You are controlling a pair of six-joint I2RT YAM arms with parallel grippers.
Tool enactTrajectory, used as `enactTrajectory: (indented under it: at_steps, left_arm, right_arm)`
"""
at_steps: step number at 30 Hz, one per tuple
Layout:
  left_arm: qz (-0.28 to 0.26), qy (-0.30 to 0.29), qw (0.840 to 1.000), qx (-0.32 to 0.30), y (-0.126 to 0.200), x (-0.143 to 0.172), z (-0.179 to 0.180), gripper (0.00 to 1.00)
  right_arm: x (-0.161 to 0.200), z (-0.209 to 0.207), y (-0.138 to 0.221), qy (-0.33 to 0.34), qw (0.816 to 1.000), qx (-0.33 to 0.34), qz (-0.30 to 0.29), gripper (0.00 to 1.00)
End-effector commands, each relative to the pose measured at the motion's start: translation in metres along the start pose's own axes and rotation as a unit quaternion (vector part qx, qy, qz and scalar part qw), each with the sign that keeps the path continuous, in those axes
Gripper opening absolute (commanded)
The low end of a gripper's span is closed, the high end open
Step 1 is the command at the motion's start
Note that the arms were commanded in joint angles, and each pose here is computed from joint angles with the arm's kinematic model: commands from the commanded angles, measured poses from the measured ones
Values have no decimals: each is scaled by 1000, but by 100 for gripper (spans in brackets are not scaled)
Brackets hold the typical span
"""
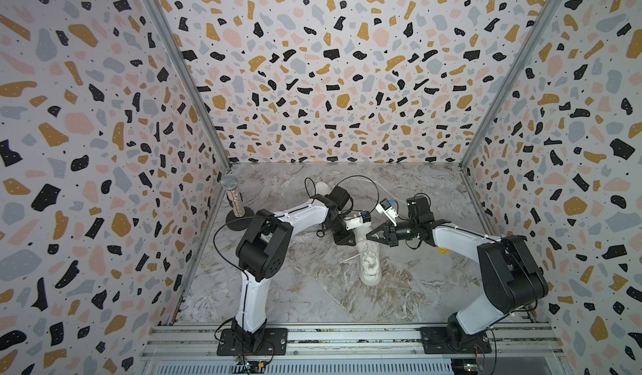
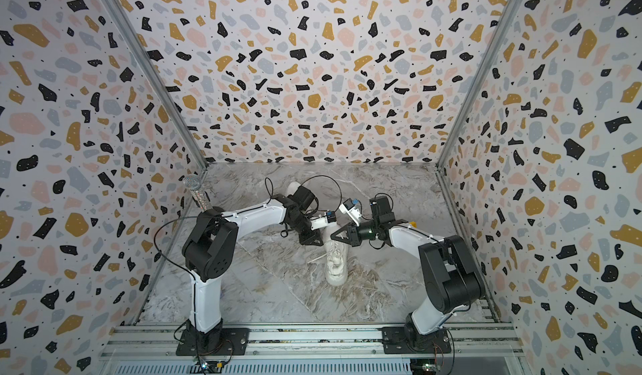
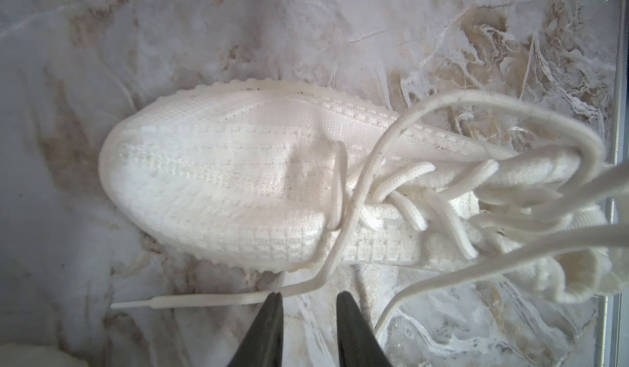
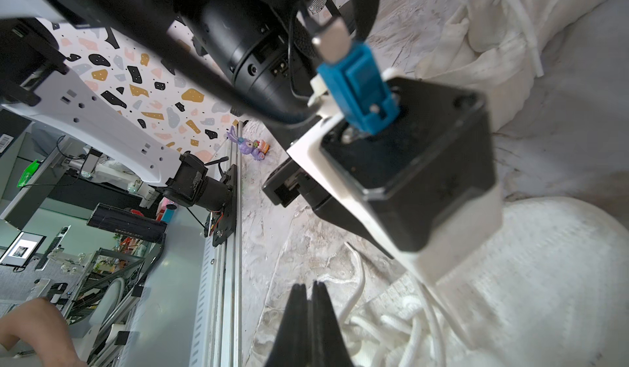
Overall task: Tie the shoes
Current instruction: Wrap the shoelace around the shoelace.
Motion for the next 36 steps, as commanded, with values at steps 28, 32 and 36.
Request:
enactTrajectory:
  at_steps: [28, 32, 36]
  left_arm:
    - [-23, 87, 995, 43, -12, -5, -5, 5]
    - [-42, 99, 993, 42, 0, -5, -2, 0]
    - [-64, 113, 990, 49, 20, -4, 0, 0]
  right_arm:
    - [-16, 6, 6, 32, 999, 7, -4, 0]
    - [-17, 6, 8, 36, 999, 11, -5, 0]
    - [-19, 7, 10, 40, 999, 17, -6, 0]
Point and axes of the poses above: each gripper's point midway between its finger pads, its own y axis back along the fingers, its own z axis along the line the jaws close on, x = y × z, the point moved 4 cm from there along y, back along the fingers, and after that the axes turned 14 degrees about y, right-handed, at the moved point
